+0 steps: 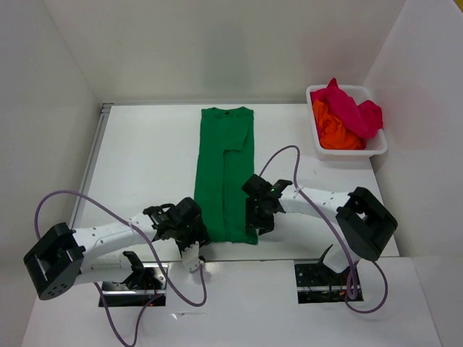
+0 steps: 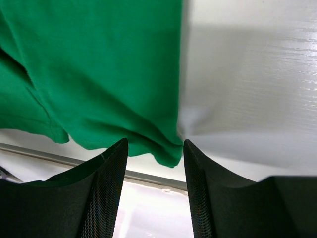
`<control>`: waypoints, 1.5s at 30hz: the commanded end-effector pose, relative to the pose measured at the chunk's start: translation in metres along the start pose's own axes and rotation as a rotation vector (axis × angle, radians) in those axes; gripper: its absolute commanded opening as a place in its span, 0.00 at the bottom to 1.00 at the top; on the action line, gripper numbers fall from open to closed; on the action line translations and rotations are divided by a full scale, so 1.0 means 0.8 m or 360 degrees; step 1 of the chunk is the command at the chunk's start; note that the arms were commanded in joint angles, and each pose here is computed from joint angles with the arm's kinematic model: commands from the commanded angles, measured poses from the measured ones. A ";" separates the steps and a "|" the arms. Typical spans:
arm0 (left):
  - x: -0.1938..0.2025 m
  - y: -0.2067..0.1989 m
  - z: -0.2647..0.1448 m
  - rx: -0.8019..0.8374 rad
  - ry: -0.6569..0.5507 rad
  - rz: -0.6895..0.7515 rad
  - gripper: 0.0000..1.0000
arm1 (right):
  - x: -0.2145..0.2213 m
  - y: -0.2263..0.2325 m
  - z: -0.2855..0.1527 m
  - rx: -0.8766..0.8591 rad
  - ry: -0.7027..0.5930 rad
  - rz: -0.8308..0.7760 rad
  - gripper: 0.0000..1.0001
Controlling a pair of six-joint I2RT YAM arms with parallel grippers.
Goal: Fold and stack the t-shirts
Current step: Grab the bottom of the folded rectangular tshirt with both arms, then fold the folded rectangular tshirt in 1/3 of the way
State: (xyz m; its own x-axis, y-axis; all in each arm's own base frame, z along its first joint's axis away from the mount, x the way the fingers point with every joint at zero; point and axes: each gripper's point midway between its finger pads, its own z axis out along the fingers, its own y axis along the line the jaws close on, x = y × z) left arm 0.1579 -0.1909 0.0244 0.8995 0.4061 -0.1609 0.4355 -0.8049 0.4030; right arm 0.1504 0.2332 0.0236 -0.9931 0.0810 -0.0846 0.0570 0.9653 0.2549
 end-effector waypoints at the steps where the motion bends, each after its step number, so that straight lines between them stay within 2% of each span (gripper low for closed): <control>1: -0.014 0.003 0.009 -0.0022 -0.0104 0.0065 0.67 | 0.003 -0.005 0.006 0.0000 0.0008 0.0007 0.54; 5: -0.021 -0.002 0.019 0.0006 -0.0137 0.0070 0.59 | 0.008 -0.010 0.007 0.0012 0.0017 0.0040 0.54; 8: -0.023 0.001 0.024 0.0036 -0.0150 0.0058 0.47 | 0.017 -0.016 0.010 0.0019 0.0059 0.0044 0.54; 13: -0.022 0.013 0.026 0.0048 -0.0163 -0.0124 0.32 | 0.027 -0.022 0.013 0.0013 0.0095 0.0046 0.54; 14: -0.022 0.012 0.026 0.0049 -0.0163 -0.0150 0.25 | 0.029 -0.020 0.013 0.0001 0.0110 0.0046 0.52; 16: -0.024 0.013 0.024 0.0048 -0.0176 -0.0218 0.18 | 0.028 -0.013 0.016 -0.0038 0.0117 0.0044 0.48; 17: -0.027 0.015 0.021 0.0030 -0.0188 -0.0247 0.12 | 0.031 -0.014 0.019 -0.0032 0.0144 0.0047 0.44; 18: -0.029 0.025 0.016 -0.0008 -0.0204 -0.0283 0.11 | 0.031 -0.010 0.019 -0.0057 0.0149 0.0045 0.32; 20: -0.032 0.037 0.008 -0.0039 -0.0225 -0.0411 0.09 | 0.029 -0.008 0.020 -0.0058 0.0149 0.0028 0.19; 21: -0.033 0.042 0.003 -0.0052 -0.0225 -0.0460 0.09 | 0.029 -0.008 0.020 -0.0059 0.0148 0.0013 0.07; 22: -0.040 0.043 0.000 -0.0045 -0.0263 -0.0551 0.09 | 0.028 -0.007 0.017 -0.0053 0.0153 0.0014 0.01; 30: -0.005 0.073 -0.047 -0.0258 -0.0273 -0.1065 0.07 | -0.012 0.012 -0.026 -0.0052 0.0027 -0.0127 0.00; 34: 0.039 0.090 -0.072 -0.0400 -0.0227 -0.1322 0.07 | -0.073 0.021 -0.056 -0.0160 -0.0094 -0.0111 0.00; 38: 0.108 0.113 -0.095 -0.0612 -0.0194 -0.1621 0.07 | -0.126 0.018 -0.060 -0.0163 -0.0153 -0.0184 0.00; 45: 0.180 0.162 -0.114 -0.0899 -0.0113 -0.1689 0.07 | -0.229 0.035 -0.058 -0.0202 -0.0278 -0.0191 0.00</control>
State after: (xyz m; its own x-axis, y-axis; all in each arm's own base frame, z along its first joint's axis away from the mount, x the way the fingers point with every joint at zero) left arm 0.3111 -0.1840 0.1144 0.0928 0.7631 -0.6396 0.9293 0.1643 0.3309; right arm 0.3015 0.2328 0.0813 -0.9704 0.0602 -0.2341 -0.0262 0.9365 0.3497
